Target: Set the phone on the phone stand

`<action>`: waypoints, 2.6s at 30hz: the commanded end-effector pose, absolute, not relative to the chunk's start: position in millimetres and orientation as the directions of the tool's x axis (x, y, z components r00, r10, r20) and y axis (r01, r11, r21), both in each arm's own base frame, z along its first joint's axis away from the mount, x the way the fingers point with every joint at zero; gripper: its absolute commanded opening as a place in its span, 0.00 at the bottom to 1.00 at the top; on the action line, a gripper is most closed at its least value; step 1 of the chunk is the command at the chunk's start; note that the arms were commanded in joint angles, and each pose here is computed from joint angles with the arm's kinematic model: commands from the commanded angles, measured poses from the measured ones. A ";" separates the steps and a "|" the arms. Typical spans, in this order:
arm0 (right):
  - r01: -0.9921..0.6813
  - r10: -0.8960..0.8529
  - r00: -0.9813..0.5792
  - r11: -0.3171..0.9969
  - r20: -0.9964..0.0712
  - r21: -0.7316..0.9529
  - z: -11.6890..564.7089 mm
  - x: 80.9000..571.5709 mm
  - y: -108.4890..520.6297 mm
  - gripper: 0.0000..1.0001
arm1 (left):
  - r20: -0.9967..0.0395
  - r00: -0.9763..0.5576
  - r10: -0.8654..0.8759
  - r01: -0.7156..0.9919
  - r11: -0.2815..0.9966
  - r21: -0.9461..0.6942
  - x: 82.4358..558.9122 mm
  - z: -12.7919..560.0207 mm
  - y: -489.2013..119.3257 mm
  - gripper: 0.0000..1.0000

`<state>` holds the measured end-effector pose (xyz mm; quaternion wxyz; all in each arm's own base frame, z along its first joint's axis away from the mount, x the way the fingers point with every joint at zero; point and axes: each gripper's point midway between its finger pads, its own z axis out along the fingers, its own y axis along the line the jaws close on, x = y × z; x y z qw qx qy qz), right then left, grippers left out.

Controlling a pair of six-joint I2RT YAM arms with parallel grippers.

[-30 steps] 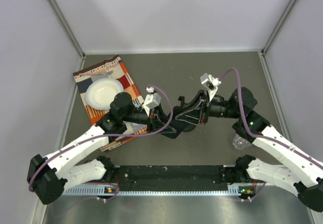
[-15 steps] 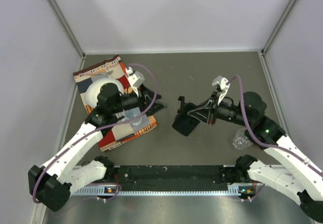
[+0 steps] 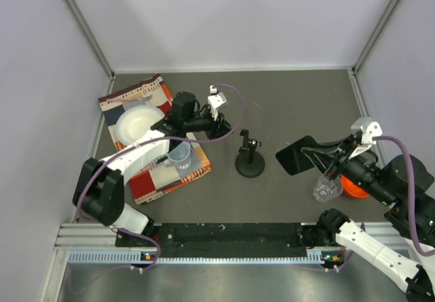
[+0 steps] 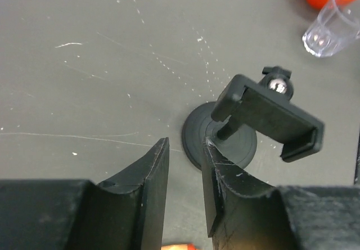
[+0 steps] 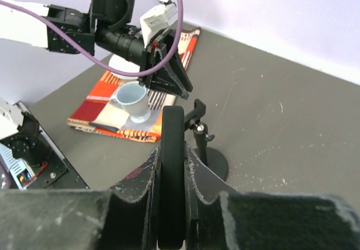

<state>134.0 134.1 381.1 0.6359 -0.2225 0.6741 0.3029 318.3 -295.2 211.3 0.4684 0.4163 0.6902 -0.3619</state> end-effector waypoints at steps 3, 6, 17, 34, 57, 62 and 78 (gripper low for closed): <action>-0.675 0.089 -0.072 0.729 -0.993 0.114 385.4 134.4 129.7 0.00 | -0.977 0.027 0.212 0.961 0.262 0.083 321.2 230.5 -321.2 0.31; -0.683 0.087 -0.070 0.722 -0.994 0.111 385.8 133.2 131.0 0.00 | -0.977 0.019 0.212 0.974 0.219 0.066 311.4 219.8 -327.9 0.32; -0.715 0.088 -0.078 0.690 -0.993 0.117 382.7 129.3 138.5 0.00 | -0.976 -0.012 0.219 0.992 0.121 0.015 299.2 207.4 -339.5 0.35; -0.746 0.075 -0.106 0.654 -0.992 0.129 374.4 129.5 150.6 0.00 | -0.980 0.003 0.200 0.999 0.033 0.010 298.6 202.9 -354.5 0.33; -0.773 0.051 -0.126 0.621 -0.991 0.130 364.1 134.0 164.2 0.00 | -0.900 -0.428 0.089 0.881 0.263 -0.393 212.4 218.6 -382.3 0.62; -0.830 -0.004 -0.142 0.545 -0.990 0.117 364.6 127.1 178.7 0.00 | -0.910 -0.413 0.042 0.852 0.371 -0.369 219.0 224.0 -362.9 0.64; -0.781 -0.193 -0.142 0.624 -0.971 -0.010 344.9 146.6 162.7 0.00 | -0.903 -0.416 0.108 0.826 0.460 -0.325 194.2 226.3 -330.5 0.47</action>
